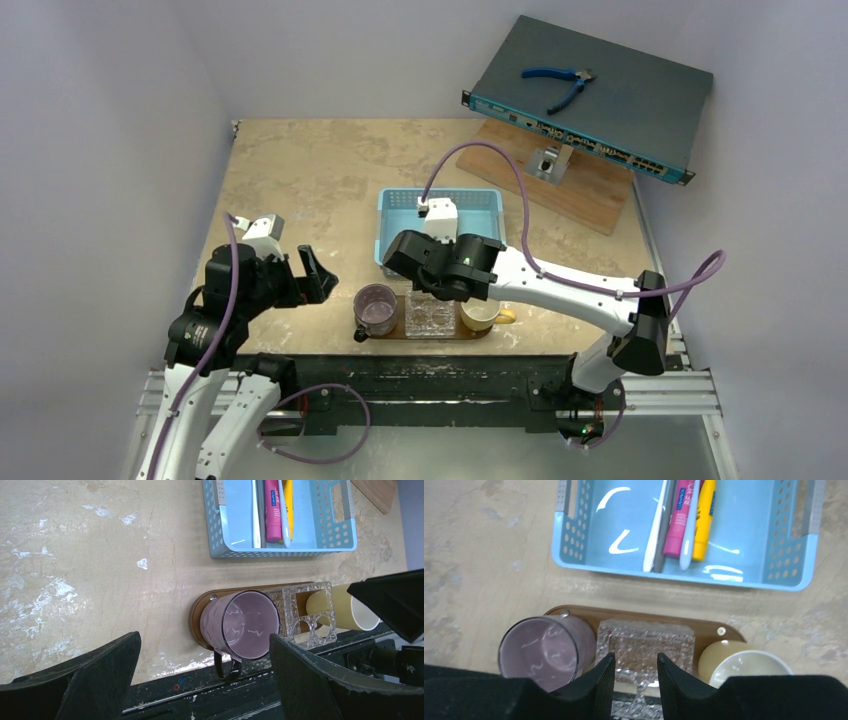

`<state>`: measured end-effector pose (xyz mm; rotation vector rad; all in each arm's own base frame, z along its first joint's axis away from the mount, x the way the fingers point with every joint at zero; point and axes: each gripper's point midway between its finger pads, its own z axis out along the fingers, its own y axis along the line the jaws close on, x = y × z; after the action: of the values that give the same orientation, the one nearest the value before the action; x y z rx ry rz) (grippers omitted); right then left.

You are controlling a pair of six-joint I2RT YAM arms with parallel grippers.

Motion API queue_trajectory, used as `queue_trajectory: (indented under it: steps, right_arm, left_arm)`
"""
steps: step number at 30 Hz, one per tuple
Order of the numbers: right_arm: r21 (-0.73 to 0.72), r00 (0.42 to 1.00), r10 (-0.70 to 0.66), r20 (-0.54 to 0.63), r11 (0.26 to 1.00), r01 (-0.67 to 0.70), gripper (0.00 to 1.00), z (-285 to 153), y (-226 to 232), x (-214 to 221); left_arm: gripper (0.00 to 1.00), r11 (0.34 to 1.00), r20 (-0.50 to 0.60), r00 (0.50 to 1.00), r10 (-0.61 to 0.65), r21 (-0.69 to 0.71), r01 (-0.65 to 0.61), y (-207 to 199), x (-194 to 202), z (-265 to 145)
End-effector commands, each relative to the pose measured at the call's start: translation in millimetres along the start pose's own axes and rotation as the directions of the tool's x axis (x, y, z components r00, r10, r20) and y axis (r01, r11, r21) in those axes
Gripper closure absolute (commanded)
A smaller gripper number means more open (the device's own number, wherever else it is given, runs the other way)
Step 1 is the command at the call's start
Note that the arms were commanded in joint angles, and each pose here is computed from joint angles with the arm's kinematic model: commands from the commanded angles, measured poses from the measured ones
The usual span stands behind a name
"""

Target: Prepare toiletry sets of a toothbrush and toothpaste on the tray

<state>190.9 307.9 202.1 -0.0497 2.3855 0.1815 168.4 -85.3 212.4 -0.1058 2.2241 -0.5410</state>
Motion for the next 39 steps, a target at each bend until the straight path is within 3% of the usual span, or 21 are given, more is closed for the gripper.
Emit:
queue_trajectory:
  steps: [1,17,28,39]
  right_arm:
    - [0.067,0.994,-0.09,0.059,0.994,0.086,0.62,21.7,-16.5,-30.8]
    - [0.087,0.996,-0.085,0.003,0.993,0.084,0.58,124.0,-52.2,-77.6]
    - [0.147,0.995,-0.052,-0.089,0.987,0.065,0.58,191.2,-81.0,-72.2]
    - [0.151,0.99,-0.033,-0.14,0.987,0.054,0.6,222.0,-89.2,-63.4]
  left_arm:
    - [0.0,1.0,0.014,1.0,0.021,0.011,-0.021,-1.7,-3.9,2.9]
    - [0.0,1.0,-0.005,1.0,0.023,0.018,-0.023,-3.0,-2.4,6.0]
    - [0.0,0.999,-0.015,1.0,0.023,0.023,-0.023,-4.0,-1.9,7.6]
    - [0.0,1.0,-0.038,0.999,0.02,0.014,-0.019,-2.6,-0.6,12.1]
